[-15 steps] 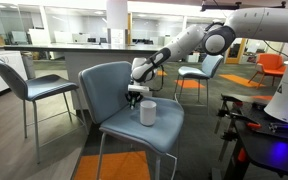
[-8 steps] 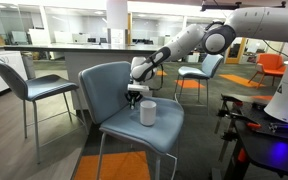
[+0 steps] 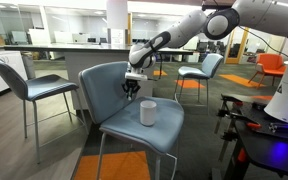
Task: Pick up the marker and put it in the cup
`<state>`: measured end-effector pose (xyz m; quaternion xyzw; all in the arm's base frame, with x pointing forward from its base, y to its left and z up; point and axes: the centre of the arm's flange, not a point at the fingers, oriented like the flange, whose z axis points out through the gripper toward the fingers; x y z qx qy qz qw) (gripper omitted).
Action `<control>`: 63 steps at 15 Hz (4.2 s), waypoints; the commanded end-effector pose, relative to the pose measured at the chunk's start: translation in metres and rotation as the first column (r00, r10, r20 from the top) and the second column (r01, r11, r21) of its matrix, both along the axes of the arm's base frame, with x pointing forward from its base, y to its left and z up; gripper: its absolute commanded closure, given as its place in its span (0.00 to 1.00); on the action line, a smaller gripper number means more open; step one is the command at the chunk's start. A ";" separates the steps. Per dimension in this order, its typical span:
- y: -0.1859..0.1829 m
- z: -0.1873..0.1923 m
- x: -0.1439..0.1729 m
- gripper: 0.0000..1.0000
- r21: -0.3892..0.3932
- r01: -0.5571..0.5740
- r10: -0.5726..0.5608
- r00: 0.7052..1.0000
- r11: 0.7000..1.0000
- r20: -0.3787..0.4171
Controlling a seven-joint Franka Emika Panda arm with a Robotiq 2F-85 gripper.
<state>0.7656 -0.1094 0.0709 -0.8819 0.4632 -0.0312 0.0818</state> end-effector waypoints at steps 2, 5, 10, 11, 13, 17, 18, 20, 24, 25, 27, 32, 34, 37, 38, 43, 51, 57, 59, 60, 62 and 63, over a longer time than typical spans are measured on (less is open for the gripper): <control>0.017 0.061 -0.050 0.95 0.125 -0.065 0.067 0.998 0.990 -0.006; 0.038 0.091 -0.067 0.95 0.200 -0.096 0.101 0.995 0.975 -0.012; 0.057 0.126 -0.115 0.95 0.319 -0.062 0.095 0.992 0.946 -0.089; 0.062 0.129 -0.125 0.95 0.348 -0.058 0.099 0.990 0.936 -0.101; 0.072 0.130 -0.143 0.95 0.408 -0.062 0.116 0.987 0.911 -0.109; 0.092 0.118 -0.166 0.95 0.507 -0.049 0.119 0.987 0.861 -0.106; 0.095 0.113 -0.171 0.95 0.529 -0.037 0.114 0.987 0.848 -0.113; 0.097 0.099 -0.178 0.95 0.547 -0.012 0.105 0.985 0.837 -0.139; 0.095 0.076 -0.189 0.95 0.583 0.029 0.089 0.981 0.812 -0.174; 0.094 0.070 -0.189 0.95 0.589 0.029 0.093 0.980 0.808 -0.175; 0.093 0.061 -0.186 0.95 0.608 0.038 0.083 0.982 0.793 -0.169; 0.079 0.044 -0.180 0.95 0.611 0.076 0.045 0.983 0.788 -0.179; 0.070 0.040 -0.179 0.95 0.602 0.089 0.032 0.982 0.793 -0.187; 0.063 0.034 -0.178 0.51 0.606 0.103 0.022 0.981 0.789 -0.194; 0.062 0.034 -0.178 0.45 0.599 0.101 0.020 0.981 0.794 -0.191; 0.067 0.066 -0.169 0.08 0.457 -0.018 0.090 0.987 0.889 -0.137; 0.117 0.167 -0.163 0.00 0.214 -0.175 0.205 0.970 0.961 -0.129; 0.120 0.213 -0.177 0.00 -0.008 -0.226 0.224 0.967 0.974 -0.123; 0.114 0.217 -0.181 0.00 -0.015 -0.241 0.237 0.964 0.970 -0.122; 0.111 0.220 -0.184 0.00 -0.019 -0.253 0.249 0.962 0.967 -0.112; 0.108 0.223 -0.187 0.00 -0.026 -0.271 0.267 0.959 0.962 -0.097; 0.106 0.223 -0.188 0.00 -0.022 -0.287 0.284 0.955 0.958 -0.087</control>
